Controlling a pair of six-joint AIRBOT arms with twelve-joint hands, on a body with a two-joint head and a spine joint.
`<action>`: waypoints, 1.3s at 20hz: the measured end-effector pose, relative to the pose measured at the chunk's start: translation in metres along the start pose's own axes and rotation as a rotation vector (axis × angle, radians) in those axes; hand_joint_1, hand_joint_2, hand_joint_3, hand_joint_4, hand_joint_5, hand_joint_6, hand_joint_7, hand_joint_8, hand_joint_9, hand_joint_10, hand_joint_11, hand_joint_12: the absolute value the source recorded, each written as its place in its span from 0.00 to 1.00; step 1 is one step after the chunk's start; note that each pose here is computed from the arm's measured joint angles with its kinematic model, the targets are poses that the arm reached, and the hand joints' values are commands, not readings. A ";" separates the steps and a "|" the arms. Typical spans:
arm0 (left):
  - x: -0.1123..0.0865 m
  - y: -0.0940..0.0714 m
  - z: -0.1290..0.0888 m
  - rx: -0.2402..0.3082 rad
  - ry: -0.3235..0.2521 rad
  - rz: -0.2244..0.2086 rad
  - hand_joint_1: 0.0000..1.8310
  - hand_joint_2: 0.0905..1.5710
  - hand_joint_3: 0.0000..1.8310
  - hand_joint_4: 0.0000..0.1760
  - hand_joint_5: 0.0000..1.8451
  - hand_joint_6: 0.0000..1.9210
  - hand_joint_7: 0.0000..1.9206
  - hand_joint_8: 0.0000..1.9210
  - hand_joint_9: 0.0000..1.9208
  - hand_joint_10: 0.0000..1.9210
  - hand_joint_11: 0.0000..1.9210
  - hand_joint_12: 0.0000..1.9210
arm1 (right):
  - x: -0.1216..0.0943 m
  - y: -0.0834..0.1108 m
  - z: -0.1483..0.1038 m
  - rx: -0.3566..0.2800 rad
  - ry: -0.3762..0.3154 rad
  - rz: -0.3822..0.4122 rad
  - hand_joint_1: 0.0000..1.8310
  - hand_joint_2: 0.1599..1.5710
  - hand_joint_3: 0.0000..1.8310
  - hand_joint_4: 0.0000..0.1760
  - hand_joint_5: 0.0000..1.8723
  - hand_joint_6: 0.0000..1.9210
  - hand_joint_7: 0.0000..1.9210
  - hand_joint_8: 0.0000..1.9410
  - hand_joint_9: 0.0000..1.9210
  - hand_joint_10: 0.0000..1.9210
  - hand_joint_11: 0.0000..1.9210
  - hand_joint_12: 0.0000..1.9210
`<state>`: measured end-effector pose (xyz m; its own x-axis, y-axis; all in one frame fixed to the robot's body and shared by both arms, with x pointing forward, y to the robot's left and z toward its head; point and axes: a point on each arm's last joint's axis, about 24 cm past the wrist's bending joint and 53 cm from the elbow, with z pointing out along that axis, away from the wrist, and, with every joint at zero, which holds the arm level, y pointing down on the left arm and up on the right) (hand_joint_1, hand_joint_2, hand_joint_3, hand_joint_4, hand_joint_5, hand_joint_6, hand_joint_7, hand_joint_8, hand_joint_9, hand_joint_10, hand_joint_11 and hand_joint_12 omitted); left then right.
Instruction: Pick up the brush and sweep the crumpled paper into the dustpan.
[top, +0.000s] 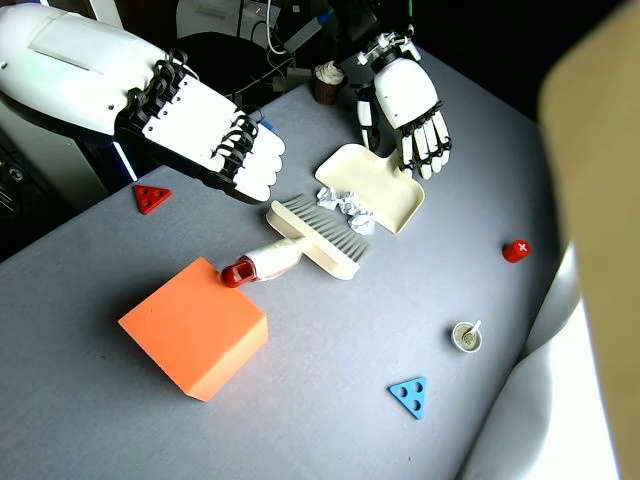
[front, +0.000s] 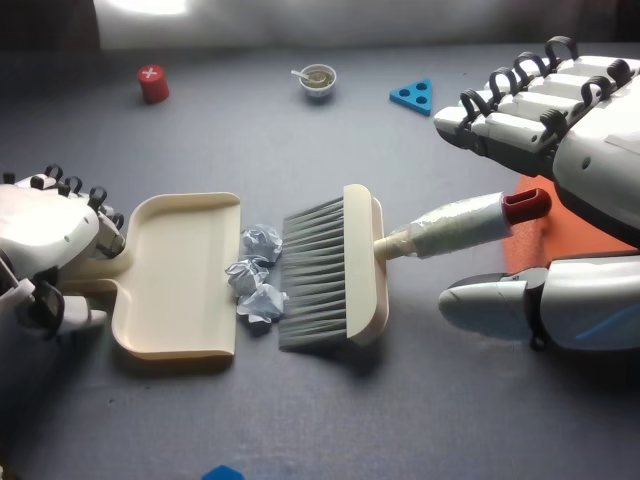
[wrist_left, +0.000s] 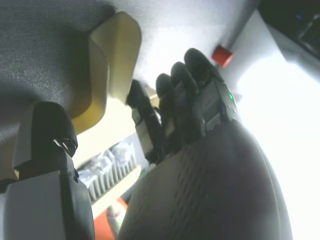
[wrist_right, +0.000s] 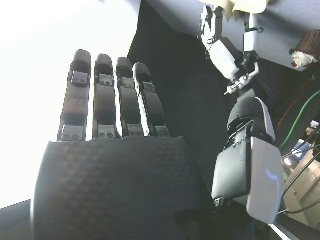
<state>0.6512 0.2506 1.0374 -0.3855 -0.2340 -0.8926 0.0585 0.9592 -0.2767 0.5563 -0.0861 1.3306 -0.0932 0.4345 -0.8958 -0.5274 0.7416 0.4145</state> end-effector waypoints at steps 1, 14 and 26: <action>-0.003 0.000 0.001 0.000 -0.009 0.000 0.61 0.71 0.00 0.00 0.51 0.55 0.19 0.00 0.17 0.01 0.08 0.30 | 0.000 0.000 0.000 0.000 0.000 0.000 0.03 0.60 0.00 0.00 0.09 0.00 0.10 0.00 0.09 0.00 0.10 0.00; -0.017 -0.003 0.014 0.008 -0.003 -0.004 0.59 0.72 0.00 0.00 0.49 0.57 0.20 0.00 0.17 0.00 0.05 0.34 | 0.010 -0.007 -0.006 0.039 -0.017 -0.145 0.03 0.61 0.00 0.00 0.09 0.00 0.10 0.00 0.09 0.00 0.10 0.00; -0.030 -0.015 0.026 0.041 0.005 -0.007 0.59 0.71 0.00 0.00 0.51 0.55 0.21 0.00 0.17 0.00 0.02 0.38 | 0.035 0.036 -0.010 -0.003 -0.180 -0.272 0.51 0.57 0.00 0.00 0.05 0.00 0.08 0.00 0.08 0.00 0.10 0.00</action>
<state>0.6856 0.2393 1.0591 -0.3909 -0.2401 -0.8886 0.0929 0.9502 -0.2976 0.5253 -0.0492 1.3123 0.2018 0.3043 -0.9310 -0.5154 0.8413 0.1632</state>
